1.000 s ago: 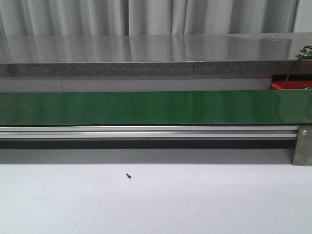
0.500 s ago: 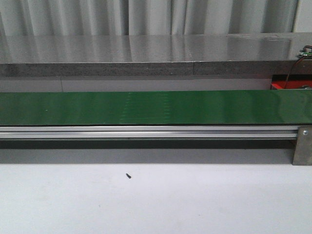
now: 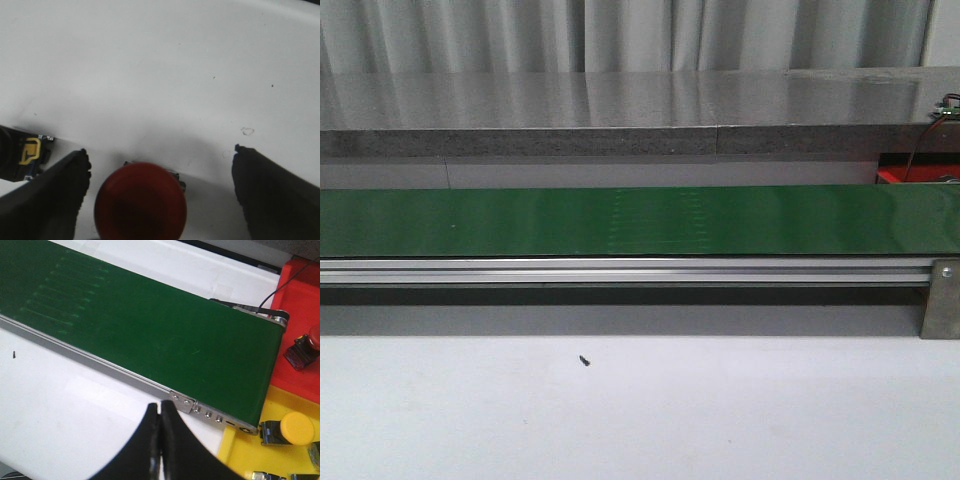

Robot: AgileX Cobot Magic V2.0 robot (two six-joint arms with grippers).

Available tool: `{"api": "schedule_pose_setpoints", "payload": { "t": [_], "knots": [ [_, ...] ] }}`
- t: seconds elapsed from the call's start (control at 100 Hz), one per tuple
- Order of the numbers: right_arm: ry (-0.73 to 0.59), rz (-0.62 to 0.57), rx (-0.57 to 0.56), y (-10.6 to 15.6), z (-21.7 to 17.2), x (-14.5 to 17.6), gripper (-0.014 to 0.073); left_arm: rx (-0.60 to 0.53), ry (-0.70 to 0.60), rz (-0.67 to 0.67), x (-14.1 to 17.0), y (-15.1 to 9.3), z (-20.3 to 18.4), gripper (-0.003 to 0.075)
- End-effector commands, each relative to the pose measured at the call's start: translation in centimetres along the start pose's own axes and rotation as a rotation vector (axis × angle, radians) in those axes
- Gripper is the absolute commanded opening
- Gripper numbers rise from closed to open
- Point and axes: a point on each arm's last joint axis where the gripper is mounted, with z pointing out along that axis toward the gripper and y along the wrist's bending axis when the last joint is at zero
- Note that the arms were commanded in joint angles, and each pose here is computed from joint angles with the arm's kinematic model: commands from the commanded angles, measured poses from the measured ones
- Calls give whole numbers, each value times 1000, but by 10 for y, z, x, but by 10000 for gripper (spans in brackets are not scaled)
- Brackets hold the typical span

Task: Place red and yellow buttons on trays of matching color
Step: 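Move the left gripper down and grasp a red button on the table, then carry the red button onto the belt's near end and open the left gripper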

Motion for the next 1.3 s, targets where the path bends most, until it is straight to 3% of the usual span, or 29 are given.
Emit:
{"api": "schedule_pose_setpoints", "payload": {
  "t": [0.0, 0.2, 0.43, 0.98, 1.29],
  "knots": [
    [-84, -9, 29, -1, -8, -11, -94, -7, -132, 8, -24, -3, -33, 461],
    [-85, -9, 29, -1, -8, -11, -94, -18, -118, 22, -23, -1, -33, 240],
    [-85, -9, 29, -1, -8, -11, -94, -27, -124, 35, -25, -1, -41, 103],
    [-80, -9, 26, -1, -8, -11, -94, 98, -216, 22, -38, -29, -187, 96],
    [-75, -9, 23, 0, -8, -10, -94, 173, -206, 39, 4, -46, -198, 96]
  ]
}}
